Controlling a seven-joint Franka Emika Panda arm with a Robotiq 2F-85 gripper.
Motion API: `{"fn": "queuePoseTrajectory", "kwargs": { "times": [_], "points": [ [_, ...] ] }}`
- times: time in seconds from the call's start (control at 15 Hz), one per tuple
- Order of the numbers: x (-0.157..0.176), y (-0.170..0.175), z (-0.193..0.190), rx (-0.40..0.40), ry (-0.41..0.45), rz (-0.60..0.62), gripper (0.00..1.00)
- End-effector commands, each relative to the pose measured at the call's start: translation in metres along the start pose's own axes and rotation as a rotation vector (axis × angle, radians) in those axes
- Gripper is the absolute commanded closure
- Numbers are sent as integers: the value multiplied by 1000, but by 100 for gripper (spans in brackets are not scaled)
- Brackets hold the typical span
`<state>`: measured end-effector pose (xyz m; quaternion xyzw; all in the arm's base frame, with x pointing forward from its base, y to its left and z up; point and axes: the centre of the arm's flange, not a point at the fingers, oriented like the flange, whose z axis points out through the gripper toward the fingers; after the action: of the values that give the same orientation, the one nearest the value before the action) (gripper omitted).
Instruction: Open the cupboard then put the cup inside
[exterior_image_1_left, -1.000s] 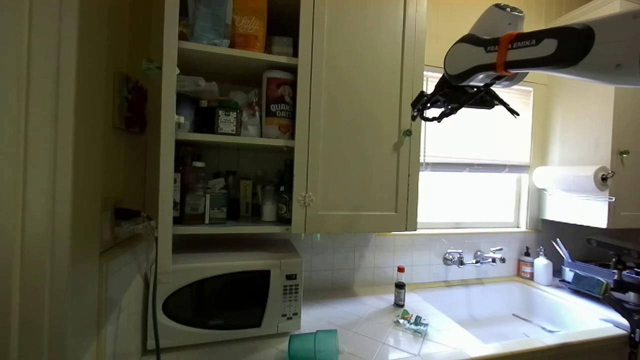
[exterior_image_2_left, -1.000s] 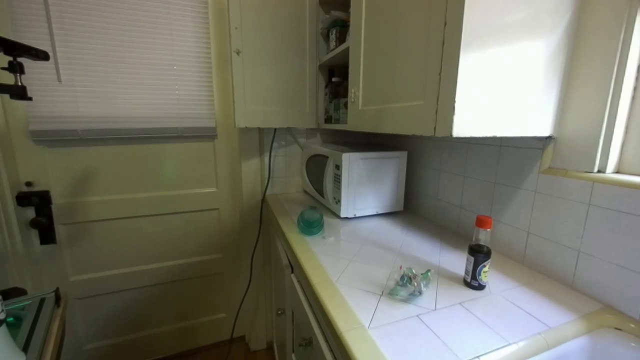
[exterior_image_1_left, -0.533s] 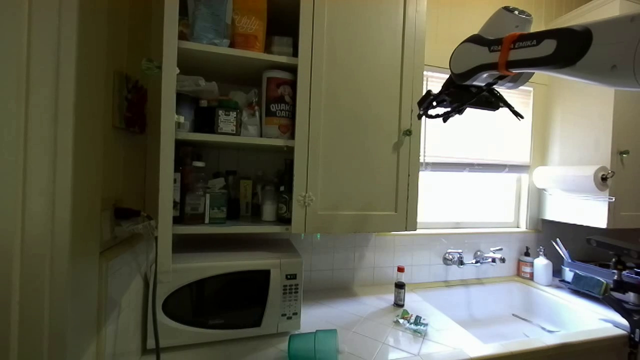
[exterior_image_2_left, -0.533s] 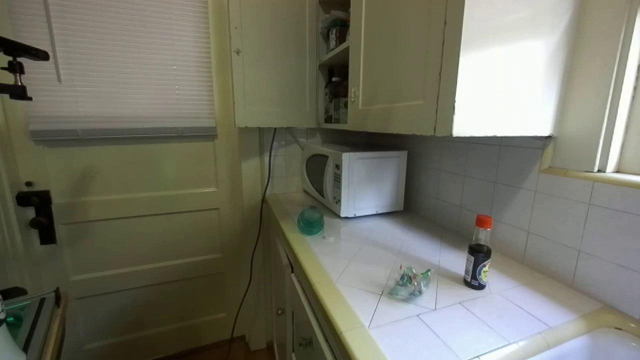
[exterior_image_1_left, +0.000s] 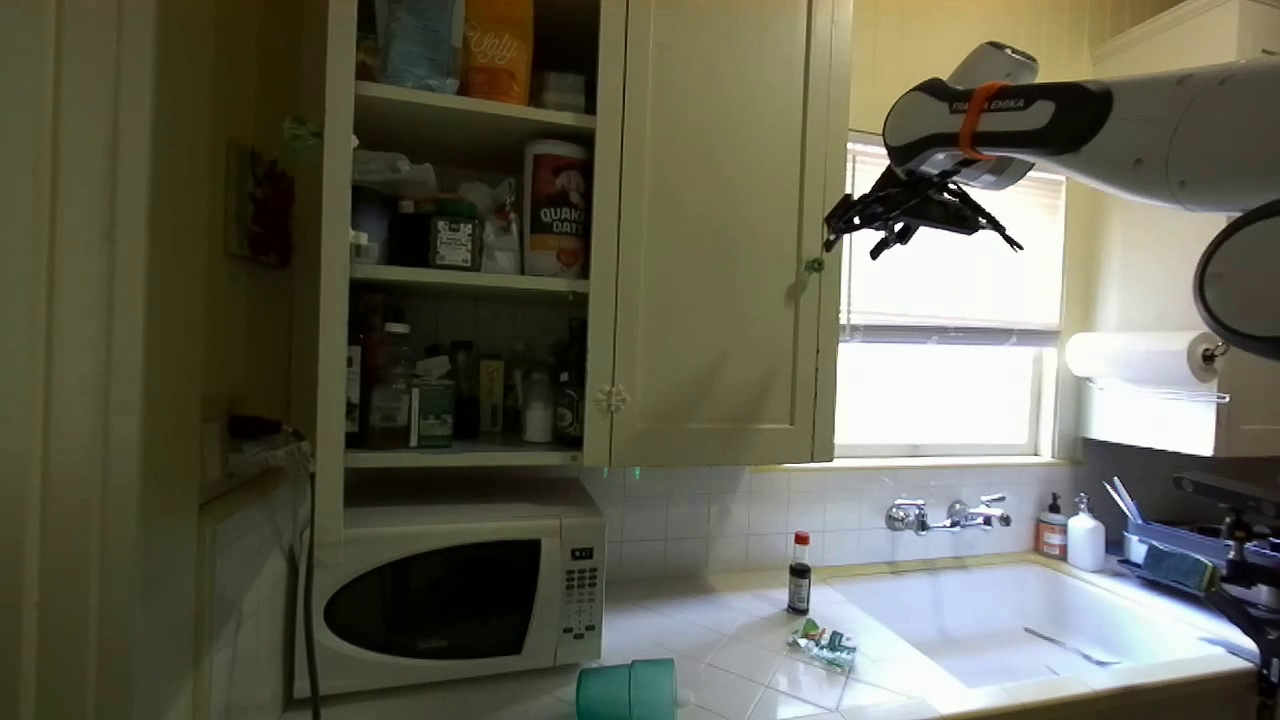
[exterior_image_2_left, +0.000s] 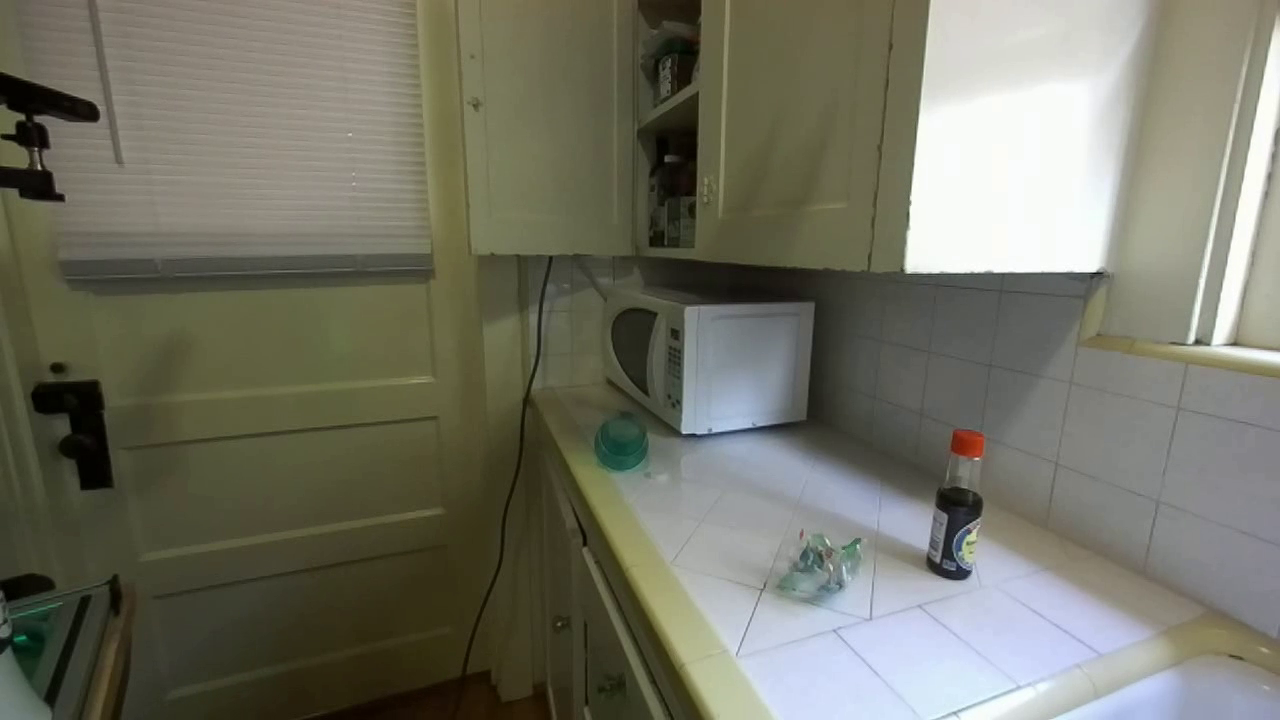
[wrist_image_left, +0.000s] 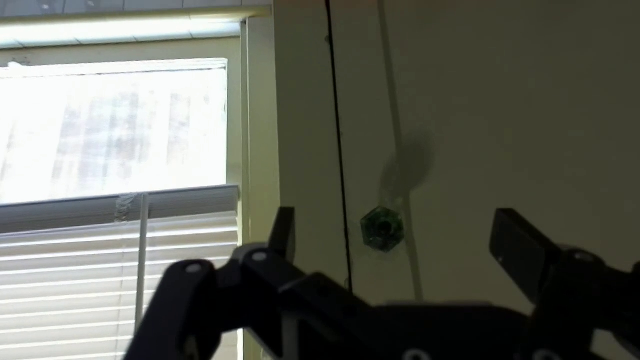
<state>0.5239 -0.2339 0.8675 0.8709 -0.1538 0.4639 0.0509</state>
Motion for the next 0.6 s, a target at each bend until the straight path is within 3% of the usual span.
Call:
{"fn": "queuePoseTrajectory", "kwargs": {
  "times": [0.0,0.2,0.27,0.53],
  "points": [
    [43,5,19,2,-83,-48,0],
    [52,5,15,-73,-78,-77,0],
    [12,1,14,-32,-67,-53,0],
    [18,-1,14,-78,-2,-83,0]
  ]
}}
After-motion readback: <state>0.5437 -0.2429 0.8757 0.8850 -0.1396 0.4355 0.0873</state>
